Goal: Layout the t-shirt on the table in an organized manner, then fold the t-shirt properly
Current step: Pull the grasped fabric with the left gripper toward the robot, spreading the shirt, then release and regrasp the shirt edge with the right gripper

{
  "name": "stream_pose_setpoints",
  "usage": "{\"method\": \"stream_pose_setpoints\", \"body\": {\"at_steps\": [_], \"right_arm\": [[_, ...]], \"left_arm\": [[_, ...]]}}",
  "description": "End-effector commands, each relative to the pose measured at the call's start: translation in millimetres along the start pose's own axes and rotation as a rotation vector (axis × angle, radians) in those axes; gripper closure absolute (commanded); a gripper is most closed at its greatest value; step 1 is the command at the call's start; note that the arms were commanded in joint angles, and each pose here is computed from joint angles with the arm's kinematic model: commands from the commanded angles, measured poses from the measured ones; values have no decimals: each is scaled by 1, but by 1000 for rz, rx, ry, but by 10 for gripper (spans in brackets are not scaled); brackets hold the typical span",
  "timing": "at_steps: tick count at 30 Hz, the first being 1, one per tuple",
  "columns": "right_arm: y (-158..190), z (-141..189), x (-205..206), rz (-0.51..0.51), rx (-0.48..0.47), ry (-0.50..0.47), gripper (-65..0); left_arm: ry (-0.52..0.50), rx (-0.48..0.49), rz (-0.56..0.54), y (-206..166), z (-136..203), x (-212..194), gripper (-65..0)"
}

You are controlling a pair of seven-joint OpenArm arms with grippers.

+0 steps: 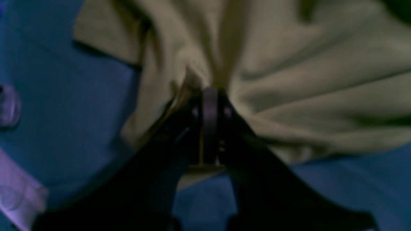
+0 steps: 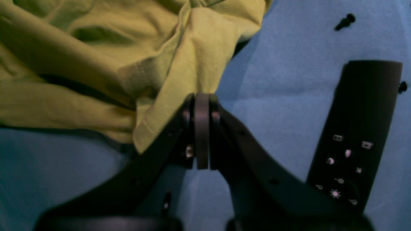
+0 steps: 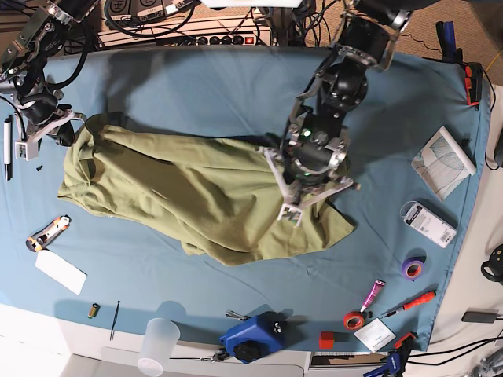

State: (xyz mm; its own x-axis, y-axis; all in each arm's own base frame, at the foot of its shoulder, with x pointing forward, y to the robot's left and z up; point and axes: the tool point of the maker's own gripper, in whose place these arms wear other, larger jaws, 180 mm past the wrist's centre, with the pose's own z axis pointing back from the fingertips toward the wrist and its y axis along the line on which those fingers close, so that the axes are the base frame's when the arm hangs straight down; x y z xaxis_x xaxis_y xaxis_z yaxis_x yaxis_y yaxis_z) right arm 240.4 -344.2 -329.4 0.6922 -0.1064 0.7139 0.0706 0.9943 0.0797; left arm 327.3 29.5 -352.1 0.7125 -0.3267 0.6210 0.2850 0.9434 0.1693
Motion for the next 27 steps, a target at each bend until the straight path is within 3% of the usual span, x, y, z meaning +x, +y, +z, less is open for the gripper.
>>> {"method": "stream_pose_setpoints", "body": {"at_steps": [1,8,16,27], "right_arm": [[-3,5,19,27,-5,-56,0],[-1,5,17,23,4,-50,0],[17,8,-2,-17,106,43,0],[17,20,-47,-31,116,149,0]], "left_arm": [[-38,24,0,8,7,8,0],[-41,29,-22,17,37,-28,0],[-59,12,-30,16,71,-50,0],[18,129,-127,46,74,-87,0]]}}
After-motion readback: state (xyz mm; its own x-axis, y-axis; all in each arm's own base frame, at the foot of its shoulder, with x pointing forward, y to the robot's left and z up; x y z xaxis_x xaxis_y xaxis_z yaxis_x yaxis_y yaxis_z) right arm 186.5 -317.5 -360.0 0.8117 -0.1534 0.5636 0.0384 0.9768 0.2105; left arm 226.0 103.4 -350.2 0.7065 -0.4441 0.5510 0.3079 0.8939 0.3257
